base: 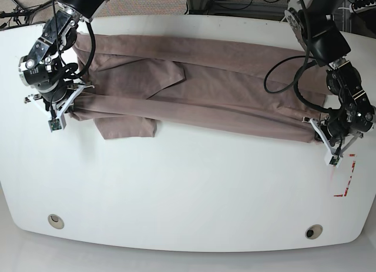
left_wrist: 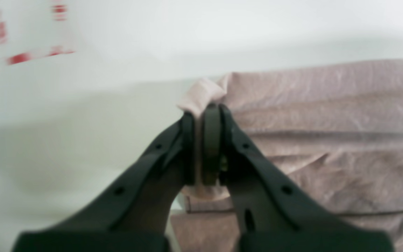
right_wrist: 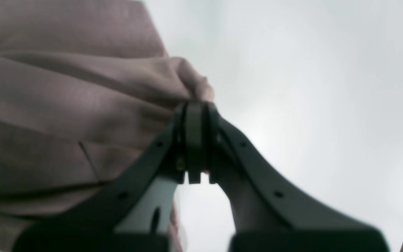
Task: Fold the T-shirt properly
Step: 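Fold the hem over onto the collar edge with both grippers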
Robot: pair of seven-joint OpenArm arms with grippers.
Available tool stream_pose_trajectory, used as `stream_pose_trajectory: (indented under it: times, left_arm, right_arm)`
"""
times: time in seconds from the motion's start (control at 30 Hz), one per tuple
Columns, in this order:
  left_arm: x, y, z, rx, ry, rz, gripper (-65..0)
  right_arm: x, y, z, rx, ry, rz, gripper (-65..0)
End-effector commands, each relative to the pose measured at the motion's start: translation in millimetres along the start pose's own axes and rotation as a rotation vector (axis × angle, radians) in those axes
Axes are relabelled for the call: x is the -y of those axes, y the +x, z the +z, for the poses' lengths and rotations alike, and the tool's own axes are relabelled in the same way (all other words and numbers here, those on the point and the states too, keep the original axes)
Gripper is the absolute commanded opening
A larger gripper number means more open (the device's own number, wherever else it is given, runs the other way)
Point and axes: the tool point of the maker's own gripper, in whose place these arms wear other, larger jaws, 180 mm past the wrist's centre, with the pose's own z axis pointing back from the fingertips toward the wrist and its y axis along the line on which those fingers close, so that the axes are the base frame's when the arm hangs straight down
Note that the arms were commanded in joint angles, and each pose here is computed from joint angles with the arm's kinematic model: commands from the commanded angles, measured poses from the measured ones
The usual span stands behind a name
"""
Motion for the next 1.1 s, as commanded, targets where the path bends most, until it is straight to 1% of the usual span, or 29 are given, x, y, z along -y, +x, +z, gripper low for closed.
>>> stream_pose_trajectory:
  times: [0.0,0.2,0.3,0.37,0.67,0.83,0.93,1.0,1.03,1.07]
  left_arm:
    - [-20.6,-3.6,20.9,0.018,0.079,-0.032,-65.0]
    - [-19.8,-26.6,25.8,-0.021,0.094,-0.051,-65.0]
    - [-16.9,-42.8,24.5,-0.056,0.088,-0.054,-65.0]
    - [-22.2,-54.0,26.9,-0.084,0.099,-0.063,-65.0]
    - [-24.3,-80.2,29.1,-0.144,0.102,-0.075,-65.0]
    - [-37.8,-92.7,36.0,-0.188,0.128,-0.106,-64.9]
    - [-38.2,-99.4,36.7,-0.206,0.128,-0.109,-58.9]
    - [-37.3,-104.7,37.0,-0.219,0.127,-0.112,-52.4]
    - [-36.8,-107.9,36.9,-0.227,0.126,-0.112,-47.2]
    - [-37.0,-109.6,37.0,-0.231,0.125,-0.112,-43.8]
  right_arm:
    - [2.8,-6.0,6.3,-0.001,-0.017,0.014,-65.0]
    - [-8.5,-27.0,5.1,-0.046,0.008,0.002,-65.0]
    - [-14.6,-38.3,5.3,-0.071,0.021,-0.003,-65.0]
    - [-17.0,-44.6,5.6,-0.085,0.027,-0.004,-65.0]
    - [-29.1,-69.8,7.5,-0.141,0.054,-0.014,-65.0]
    - [-31.4,-77.8,8.5,-0.160,0.059,-0.014,-65.0]
    - [-33.1,-83.0,8.8,-0.173,0.064,-0.016,-65.0]
    - [-33.9,-86.8,9.6,-0.182,0.066,-0.015,-63.4]
    - [-34.2,-88.0,9.8,-0.185,0.067,-0.015,-61.2]
    - [-34.3,-88.7,10.0,-0.187,0.067,-0.015,-59.1]
